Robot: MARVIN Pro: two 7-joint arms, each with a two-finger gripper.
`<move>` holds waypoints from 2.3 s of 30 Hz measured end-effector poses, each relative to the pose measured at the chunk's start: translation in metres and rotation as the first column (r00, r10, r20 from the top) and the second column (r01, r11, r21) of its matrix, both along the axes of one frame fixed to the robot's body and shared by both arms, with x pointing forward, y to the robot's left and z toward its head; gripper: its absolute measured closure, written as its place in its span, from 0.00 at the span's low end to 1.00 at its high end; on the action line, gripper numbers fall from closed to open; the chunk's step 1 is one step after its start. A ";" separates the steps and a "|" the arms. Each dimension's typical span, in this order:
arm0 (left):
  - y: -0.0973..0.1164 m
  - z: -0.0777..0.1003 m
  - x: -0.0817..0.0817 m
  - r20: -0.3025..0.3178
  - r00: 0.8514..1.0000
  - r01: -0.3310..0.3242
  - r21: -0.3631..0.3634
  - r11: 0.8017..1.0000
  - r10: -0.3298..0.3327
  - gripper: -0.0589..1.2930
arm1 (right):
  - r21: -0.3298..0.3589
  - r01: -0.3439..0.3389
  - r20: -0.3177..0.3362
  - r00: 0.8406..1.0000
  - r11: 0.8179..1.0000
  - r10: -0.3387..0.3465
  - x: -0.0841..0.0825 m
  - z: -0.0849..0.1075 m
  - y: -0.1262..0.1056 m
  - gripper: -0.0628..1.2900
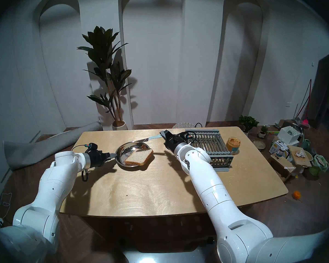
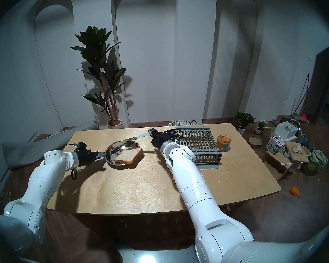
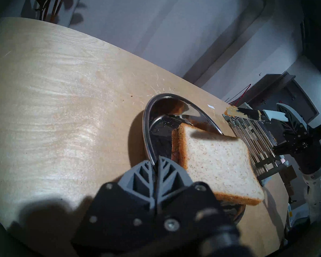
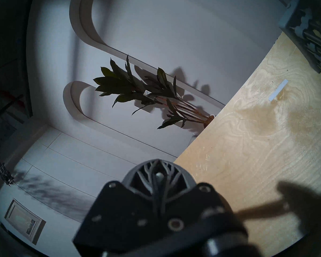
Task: Spread peanut butter over the slice of bread with the knife
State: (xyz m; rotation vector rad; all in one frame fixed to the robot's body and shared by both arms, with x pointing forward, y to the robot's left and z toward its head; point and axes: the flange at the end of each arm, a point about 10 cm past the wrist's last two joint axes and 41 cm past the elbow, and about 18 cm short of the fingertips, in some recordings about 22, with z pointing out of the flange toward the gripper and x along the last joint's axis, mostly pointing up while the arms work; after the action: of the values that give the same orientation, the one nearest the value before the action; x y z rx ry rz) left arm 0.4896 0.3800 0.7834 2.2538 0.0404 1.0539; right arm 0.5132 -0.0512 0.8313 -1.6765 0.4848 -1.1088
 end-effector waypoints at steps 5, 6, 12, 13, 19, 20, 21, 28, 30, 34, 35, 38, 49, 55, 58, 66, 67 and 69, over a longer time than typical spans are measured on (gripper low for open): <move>-0.002 0.000 0.005 0.001 1.000 -0.017 0.006 1.000 0.017 0.97 | -0.013 -0.009 -0.011 1.000 1.000 0.008 -0.013 -0.003 0.005 0.98; -0.003 0.000 0.006 0.001 1.000 -0.021 0.007 1.000 0.021 0.97 | -0.017 -0.011 -0.018 1.000 1.000 0.011 -0.016 -0.004 0.006 0.98; -0.002 0.000 0.010 0.003 0.999 -0.050 0.016 0.999 0.050 0.97 | -0.022 -0.015 -0.049 0.999 1.000 0.014 -0.032 -0.008 0.007 0.98; -0.001 0.000 0.011 0.003 0.998 -0.055 0.017 0.998 0.055 0.97 | -0.023 -0.015 -0.053 0.998 1.000 0.014 -0.035 -0.009 0.006 0.98; 0.001 0.000 0.014 0.005 0.997 -0.077 0.030 0.997 0.077 0.97 | -0.028 -0.018 -0.088 0.996 0.999 0.015 -0.051 -0.013 0.001 0.98; 0.001 0.001 0.014 0.006 0.997 -0.079 0.031 0.996 0.079 0.97 | -0.029 -0.018 -0.091 0.996 0.999 0.016 -0.053 -0.013 0.001 0.98; 0.001 0.001 0.014 0.006 0.997 -0.081 0.033 0.996 0.081 0.97 | -0.029 -0.019 -0.096 0.995 0.999 0.016 -0.056 -0.014 0.000 0.98; 0.002 0.002 0.015 0.008 0.996 -0.093 0.041 0.995 0.093 0.97 | -0.035 -0.013 -0.133 0.991 0.999 0.008 -0.072 -0.017 0.002 0.98; 0.002 0.002 0.016 0.009 0.995 -0.096 0.044 0.994 0.095 0.97 | -0.031 -0.004 -0.147 0.989 0.999 0.000 -0.075 -0.020 0.003 0.98; 0.001 0.003 0.015 0.011 0.995 -0.096 0.046 0.994 0.096 0.97 | -0.017 0.008 -0.158 0.987 1.000 -0.011 -0.076 -0.022 0.008 0.98; 0.001 0.003 0.015 0.011 0.995 -0.096 0.046 0.994 0.096 0.97 | -0.015 0.010 -0.159 0.987 1.000 -0.012 -0.075 -0.022 0.008 0.98; 0.000 0.003 0.014 0.012 0.996 -0.094 0.043 0.995 0.094 0.97 | 0.002 0.019 -0.160 0.987 1.000 -0.019 -0.072 -0.018 0.012 0.98; -0.003 0.002 0.011 0.006 0.996 -0.092 0.031 0.995 0.091 0.97 | -0.005 0.051 -0.189 0.981 0.999 -0.051 -0.060 -0.027 0.023 0.98; -0.004 0.001 0.011 0.003 0.995 -0.103 0.028 0.994 0.103 0.97 | -0.039 0.065 -0.208 0.975 0.997 -0.072 -0.060 -0.043 0.024 0.98; -0.005 0.001 0.012 0.004 0.994 -0.108 0.026 0.994 0.107 0.97 | -0.056 0.072 -0.210 0.974 0.996 -0.083 -0.061 -0.049 0.024 0.98; -0.006 0.000 0.013 0.007 0.993 -0.114 0.023 0.993 0.114 0.98 | -0.107 0.088 -0.201 0.974 0.990 -0.108 -0.060 -0.048 0.024 0.98; -0.007 0.000 0.013 0.007 0.993 -0.115 0.022 0.993 0.115 0.98 | -0.114 0.090 -0.199 0.974 0.989 -0.111 -0.060 -0.048 0.024 0.98; -0.007 0.000 0.014 0.006 0.993 -0.116 0.021 0.993 0.115 0.98 | -0.129 0.093 -0.193 0.974 0.987 -0.117 -0.060 -0.046 0.023 0.98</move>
State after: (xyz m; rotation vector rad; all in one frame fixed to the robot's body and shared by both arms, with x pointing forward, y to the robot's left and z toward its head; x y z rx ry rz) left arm 0.5033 0.3734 0.7832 2.2905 0.1601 1.1253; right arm 0.4534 -0.0280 0.7850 -1.8970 0.6525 -1.0671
